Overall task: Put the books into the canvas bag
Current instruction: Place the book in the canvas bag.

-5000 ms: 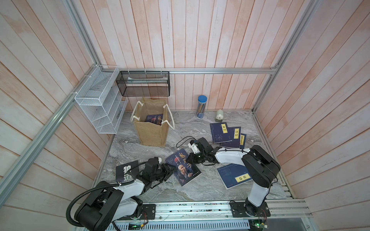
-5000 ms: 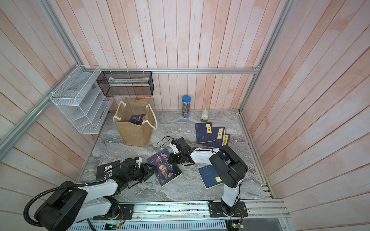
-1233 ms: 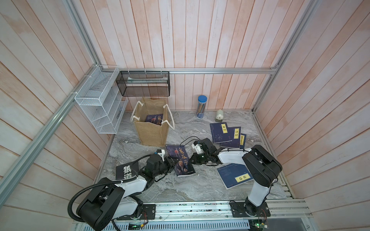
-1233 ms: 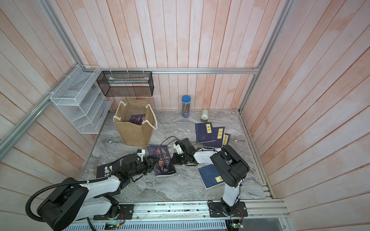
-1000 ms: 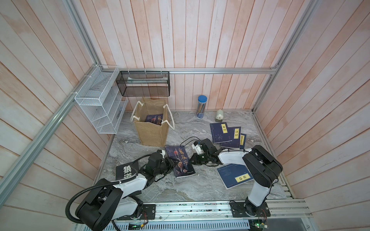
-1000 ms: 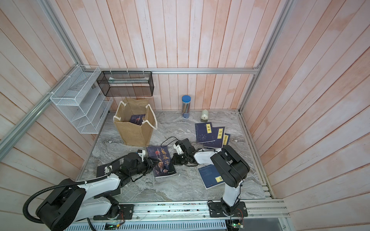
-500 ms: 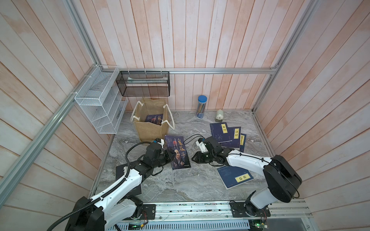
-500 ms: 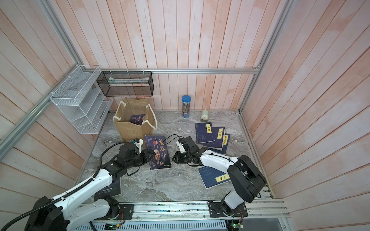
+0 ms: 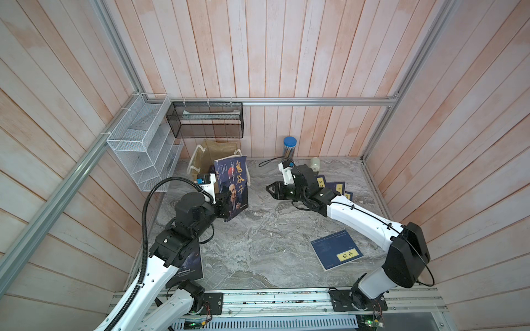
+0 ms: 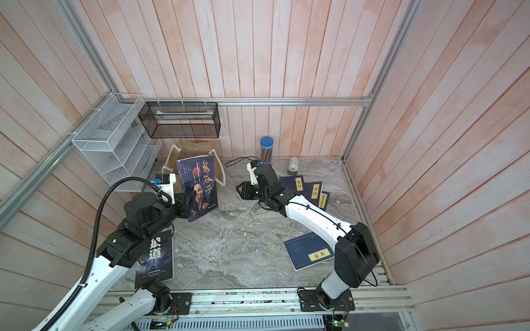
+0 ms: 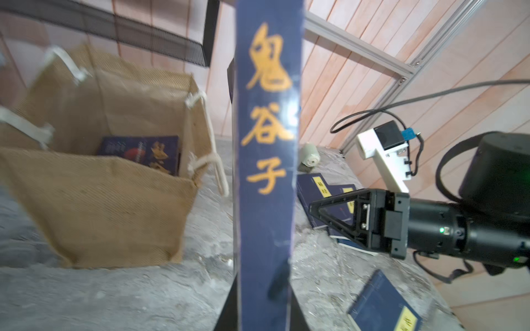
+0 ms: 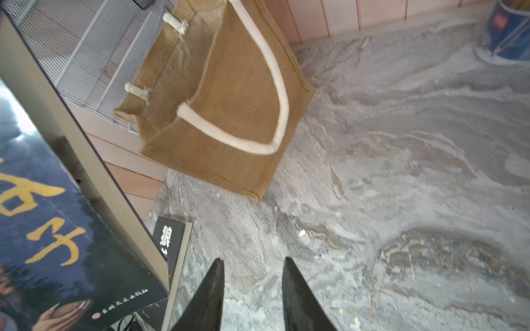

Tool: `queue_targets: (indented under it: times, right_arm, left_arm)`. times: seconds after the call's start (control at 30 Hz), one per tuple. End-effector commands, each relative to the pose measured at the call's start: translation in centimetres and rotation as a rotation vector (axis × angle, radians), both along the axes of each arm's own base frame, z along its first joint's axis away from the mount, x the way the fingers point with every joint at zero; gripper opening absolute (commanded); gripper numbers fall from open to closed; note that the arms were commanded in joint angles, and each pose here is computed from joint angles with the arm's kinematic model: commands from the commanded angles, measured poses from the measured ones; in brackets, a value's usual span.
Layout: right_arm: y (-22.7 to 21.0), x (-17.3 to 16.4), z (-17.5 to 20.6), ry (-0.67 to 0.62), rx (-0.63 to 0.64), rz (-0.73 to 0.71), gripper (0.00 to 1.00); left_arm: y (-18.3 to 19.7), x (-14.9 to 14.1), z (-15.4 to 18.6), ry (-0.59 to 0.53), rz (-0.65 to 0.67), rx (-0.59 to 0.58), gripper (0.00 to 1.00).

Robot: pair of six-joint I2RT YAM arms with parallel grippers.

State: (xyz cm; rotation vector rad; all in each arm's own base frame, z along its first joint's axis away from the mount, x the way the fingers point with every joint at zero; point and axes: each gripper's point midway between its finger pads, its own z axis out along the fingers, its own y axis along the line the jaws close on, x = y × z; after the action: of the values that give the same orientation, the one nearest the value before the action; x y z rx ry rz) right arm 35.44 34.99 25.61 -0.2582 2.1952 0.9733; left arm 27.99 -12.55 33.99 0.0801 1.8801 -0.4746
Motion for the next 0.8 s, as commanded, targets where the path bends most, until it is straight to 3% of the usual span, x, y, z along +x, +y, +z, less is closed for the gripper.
queue_targets:
  times: [0.0,0.17,0.27,0.43,0.6,0.77]
  right_arm:
    - [1.0,1.9,1.0,-0.023,-0.002,-0.018,0.36]
    - [3.8,4.6,3.2,-0.045,0.031,-0.033,0.36]
    - [6.1,5.8,4.1,-0.055,0.063,-0.038,0.37]
    - [9.1,8.3,3.8,-0.061,0.059,-0.043,0.40]
    - [10.7,10.3,3.3,-0.055,0.064,-0.043,0.41]
    - [12.2,11.1,2.1,-0.018,0.082,-0.021,0.42]
  left_arm:
    - [3.2,0.6,5.4,-0.188,0.130,0.140,0.02]
    - [4.8,1.5,10.1,-0.295,0.187,0.208,0.00]
    - [5.6,3.3,11.3,-0.292,0.206,0.246,0.00]
    - [6.5,6.3,13.4,-0.304,0.174,0.208,0.00]
    - [7.0,9.1,14.4,-0.310,0.140,0.176,0.00]
    - [6.1,12.3,13.1,-0.274,0.076,0.166,0.00]
